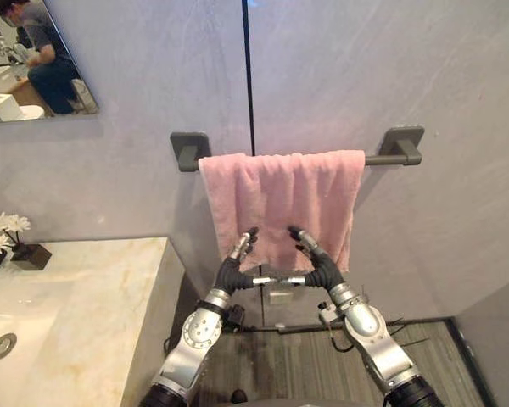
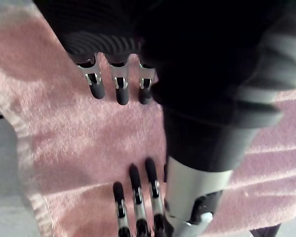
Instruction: Organize washtable
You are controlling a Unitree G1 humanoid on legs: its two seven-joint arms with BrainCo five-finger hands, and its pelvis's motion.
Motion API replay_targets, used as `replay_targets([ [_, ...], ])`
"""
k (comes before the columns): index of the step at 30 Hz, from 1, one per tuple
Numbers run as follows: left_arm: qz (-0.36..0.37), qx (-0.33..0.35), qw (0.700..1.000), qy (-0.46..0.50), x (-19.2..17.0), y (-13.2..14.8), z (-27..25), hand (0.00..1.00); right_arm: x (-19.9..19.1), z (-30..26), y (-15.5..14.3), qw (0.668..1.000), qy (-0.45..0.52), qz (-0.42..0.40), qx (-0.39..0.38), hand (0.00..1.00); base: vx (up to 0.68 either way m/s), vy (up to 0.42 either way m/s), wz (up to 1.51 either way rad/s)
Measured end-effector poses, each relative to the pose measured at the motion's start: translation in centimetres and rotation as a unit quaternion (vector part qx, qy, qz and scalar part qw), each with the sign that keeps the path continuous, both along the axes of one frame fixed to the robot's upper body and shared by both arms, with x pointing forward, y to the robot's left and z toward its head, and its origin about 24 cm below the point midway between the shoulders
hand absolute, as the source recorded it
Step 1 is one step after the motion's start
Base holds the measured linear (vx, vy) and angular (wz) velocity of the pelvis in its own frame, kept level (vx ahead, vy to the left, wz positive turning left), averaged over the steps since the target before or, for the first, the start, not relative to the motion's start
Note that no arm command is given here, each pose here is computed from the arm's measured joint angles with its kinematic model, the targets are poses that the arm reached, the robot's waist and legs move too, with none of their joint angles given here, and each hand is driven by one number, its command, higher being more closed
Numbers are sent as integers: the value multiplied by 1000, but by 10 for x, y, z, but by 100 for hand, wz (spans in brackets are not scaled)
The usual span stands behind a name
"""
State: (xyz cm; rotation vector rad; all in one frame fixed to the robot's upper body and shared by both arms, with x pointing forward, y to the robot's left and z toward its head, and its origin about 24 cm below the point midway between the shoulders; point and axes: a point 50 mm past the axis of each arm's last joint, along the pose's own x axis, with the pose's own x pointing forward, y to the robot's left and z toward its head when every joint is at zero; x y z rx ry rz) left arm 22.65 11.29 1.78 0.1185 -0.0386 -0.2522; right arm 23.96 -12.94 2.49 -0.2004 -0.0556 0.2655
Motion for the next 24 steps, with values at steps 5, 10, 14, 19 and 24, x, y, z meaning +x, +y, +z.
replay_targets([
  [5, 71, 20, 997, -18, 7, 28, 5, 0, -1, 1, -39, 995, -7, -101, -1, 0, 0, 0, 0],
  [10, 128, 11, 991, -25, 8, 45, 8, 0, -12, 2, -61, 985, -10, -169, 19, 0, 1, -5, -1],
  [14, 163, 2, 987, -9, -2, 56, 1, 0, -24, 6, -70, 977, -20, -208, 50, 0, -9, -4, -2],
  [19, 192, 2, 981, 1, -15, 68, -3, 0, -37, 0, -79, 968, -8, -244, 61, 0, -24, -5, -1],
  [24, 215, -5, 976, 22, -27, 74, -11, 0, -55, -12, -89, 958, 17, -280, 59, 0, 0, 0, 0],
])
